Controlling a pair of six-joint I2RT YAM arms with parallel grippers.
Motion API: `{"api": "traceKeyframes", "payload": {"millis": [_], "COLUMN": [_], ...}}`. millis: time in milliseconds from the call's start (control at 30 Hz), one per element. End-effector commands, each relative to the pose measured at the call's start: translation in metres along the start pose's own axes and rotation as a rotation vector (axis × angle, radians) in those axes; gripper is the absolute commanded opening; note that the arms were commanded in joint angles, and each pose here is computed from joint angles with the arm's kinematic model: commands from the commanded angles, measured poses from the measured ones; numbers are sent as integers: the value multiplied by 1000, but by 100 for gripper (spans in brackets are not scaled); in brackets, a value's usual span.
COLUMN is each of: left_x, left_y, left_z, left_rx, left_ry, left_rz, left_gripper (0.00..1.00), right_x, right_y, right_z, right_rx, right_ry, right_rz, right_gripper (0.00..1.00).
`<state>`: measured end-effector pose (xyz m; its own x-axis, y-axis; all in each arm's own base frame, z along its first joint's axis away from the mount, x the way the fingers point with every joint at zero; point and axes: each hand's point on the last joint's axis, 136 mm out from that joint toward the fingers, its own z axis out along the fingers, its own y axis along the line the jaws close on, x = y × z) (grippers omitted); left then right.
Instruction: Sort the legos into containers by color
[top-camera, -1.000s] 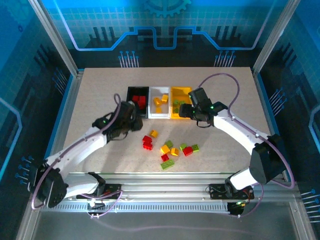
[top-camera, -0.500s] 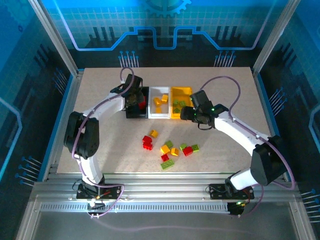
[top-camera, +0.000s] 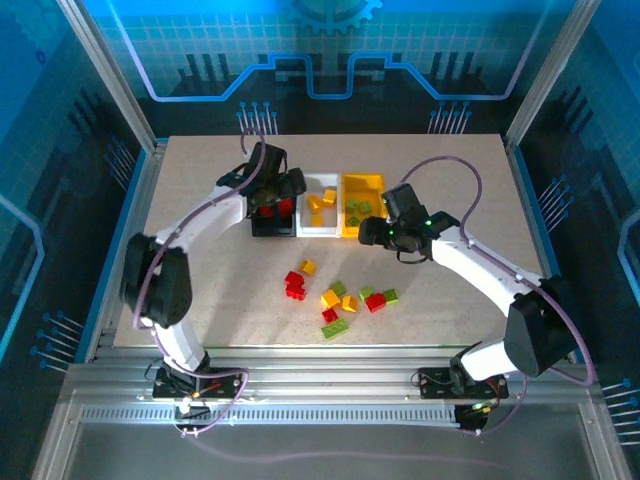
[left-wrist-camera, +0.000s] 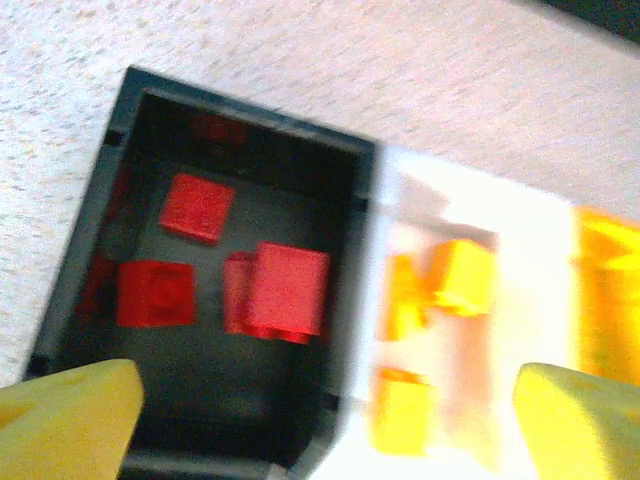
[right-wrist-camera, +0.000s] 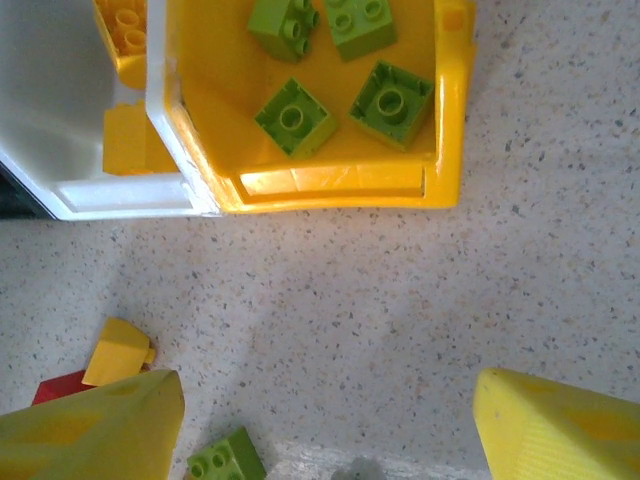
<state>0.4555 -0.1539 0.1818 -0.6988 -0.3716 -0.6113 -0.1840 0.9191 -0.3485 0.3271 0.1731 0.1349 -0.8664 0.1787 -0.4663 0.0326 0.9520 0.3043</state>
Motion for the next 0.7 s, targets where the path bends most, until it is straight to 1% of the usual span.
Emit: {"api": "traceKeyframes", "payload": {"millis": [0,67,133,267,333,400,533,667], "left_x": [-1,15,32,77,99,120,152,171], "left_y": [-44,-56,-61,-56,-45,-29,8,34], "left_z": [-55,-76,-91,-110,-113,-113,-114,-113], "left_rx": [203,273,315,372,380,372,318,267], "left_ry": [-49,-48,-47,-8,24,62,105,127], "left_rz": [-10,7,27,49,47,35,25,24], "left_gripper": [99,99,99,99,99,99,99,99], "right_x": [25,37,50,76,89,111,146,172], "right_y": [-10,-15,-20,-30,-29,-26,3,31], "right_z": [-1,0,1,0,-2,-2,-12,-14], "right_rx": [21,31,46,67,50,32,-46,-71], "right_ry": [70,100,134,206,237,294,366,392], "right_rz": [3,8,8,9,-10,-63,-217,-353], "right_gripper": [78,78,78,77,77,77,78,78]}}
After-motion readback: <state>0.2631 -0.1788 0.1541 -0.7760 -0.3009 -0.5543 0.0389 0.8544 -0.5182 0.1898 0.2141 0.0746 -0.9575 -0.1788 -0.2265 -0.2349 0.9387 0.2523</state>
